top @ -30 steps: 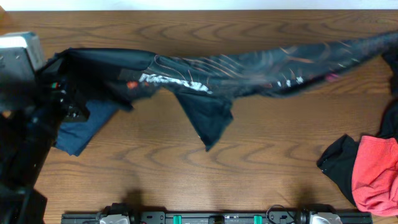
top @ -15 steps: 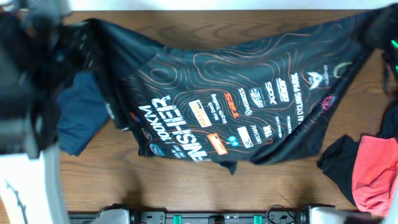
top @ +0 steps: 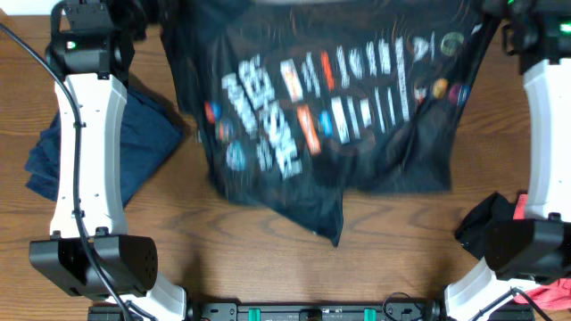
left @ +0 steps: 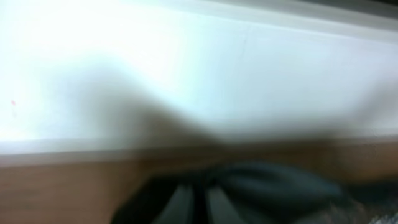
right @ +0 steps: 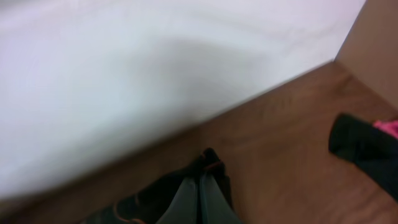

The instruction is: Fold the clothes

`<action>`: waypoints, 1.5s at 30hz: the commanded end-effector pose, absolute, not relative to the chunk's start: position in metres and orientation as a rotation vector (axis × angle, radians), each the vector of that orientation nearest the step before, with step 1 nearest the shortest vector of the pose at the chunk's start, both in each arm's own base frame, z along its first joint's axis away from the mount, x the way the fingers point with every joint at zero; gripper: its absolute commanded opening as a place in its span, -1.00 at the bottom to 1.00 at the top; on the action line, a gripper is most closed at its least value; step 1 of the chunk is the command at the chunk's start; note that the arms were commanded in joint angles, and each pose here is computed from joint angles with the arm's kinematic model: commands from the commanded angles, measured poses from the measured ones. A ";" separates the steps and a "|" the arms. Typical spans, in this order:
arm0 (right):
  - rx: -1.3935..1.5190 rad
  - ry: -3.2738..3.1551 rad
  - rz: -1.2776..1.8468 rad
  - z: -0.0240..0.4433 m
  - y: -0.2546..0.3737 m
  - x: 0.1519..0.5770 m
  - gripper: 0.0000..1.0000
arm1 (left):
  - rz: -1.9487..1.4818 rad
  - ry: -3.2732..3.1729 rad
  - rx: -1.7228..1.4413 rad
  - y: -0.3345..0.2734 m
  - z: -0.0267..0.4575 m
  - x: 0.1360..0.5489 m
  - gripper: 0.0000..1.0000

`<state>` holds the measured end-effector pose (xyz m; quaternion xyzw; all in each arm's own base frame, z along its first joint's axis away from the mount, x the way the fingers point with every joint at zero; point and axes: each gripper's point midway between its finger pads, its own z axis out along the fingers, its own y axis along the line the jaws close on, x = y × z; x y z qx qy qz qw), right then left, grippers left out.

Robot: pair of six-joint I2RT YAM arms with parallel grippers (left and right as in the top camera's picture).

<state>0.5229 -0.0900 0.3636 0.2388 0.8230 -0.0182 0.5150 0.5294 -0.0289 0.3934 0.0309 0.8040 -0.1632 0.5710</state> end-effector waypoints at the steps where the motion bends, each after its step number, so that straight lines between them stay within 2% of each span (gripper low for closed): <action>1: 0.683 1.726 0.024 0.451 -0.131 0.495 -0.98 | -0.359 1.556 0.103 -0.026 0.498 0.515 -0.88; 5: 0.674 1.577 0.070 0.519 -0.160 0.464 -0.98 | -0.448 1.284 0.094 -0.020 0.587 0.485 -0.88; 7: 0.668 1.545 0.072 0.541 -0.166 0.446 -0.98 | -0.470 1.246 0.120 -0.022 0.606 0.471 -0.88; 9: 0.677 1.552 0.054 0.545 -0.170 0.434 -0.98 | -0.482 1.274 0.126 -0.024 0.605 0.465 -0.88; 12: 0.671 1.669 0.007 0.521 -0.168 0.428 -0.98 | -0.511 1.460 0.078 -0.025 0.567 0.465 -0.88; 17: 0.789 1.960 -0.019 0.435 -0.169 0.421 -0.98 | -0.526 1.887 0.033 -0.032 0.461 0.458 -0.88; 20: 0.785 2.103 0.011 0.399 -0.158 0.419 -0.98 | -0.557 2.102 0.007 -0.039 0.408 0.443 -0.88; 26: 0.530 2.395 0.147 0.335 -0.101 0.422 -0.97 | -0.557 2.463 -0.058 -0.041 0.329 0.397 -0.88; 30: 0.311 2.538 0.258 0.293 -0.051 0.427 -0.97 | -0.501 2.635 -0.137 -0.032 0.298 0.369 -0.88; 34: 0.126 2.601 0.387 0.249 0.009 0.439 -0.72 | -0.511 2.744 -0.173 -0.033 0.279 0.349 -0.89; 35: 0.087 2.612 0.408 0.235 0.024 0.443 -0.55 | -0.513 2.768 -0.181 -0.033 0.275 0.345 -0.88; 36: 0.062 2.625 0.439 0.215 0.046 0.449 -0.28 | -0.506 2.811 -0.198 -0.032 0.269 0.337 -0.88; 38: 0.031 2.632 0.475 0.189 0.075 0.457 -0.21 | -0.514 2.866 -0.216 -0.033 0.260 0.327 -0.88; 40: -0.049 2.614 0.490 0.168 0.103 0.467 0.04 | -0.522 2.916 -0.234 -0.034 0.251 0.317 -0.88; 45: -0.209 2.585 0.455 0.110 0.166 0.492 0.25 | -0.543 3.051 -0.211 -0.042 0.225 0.294 -0.88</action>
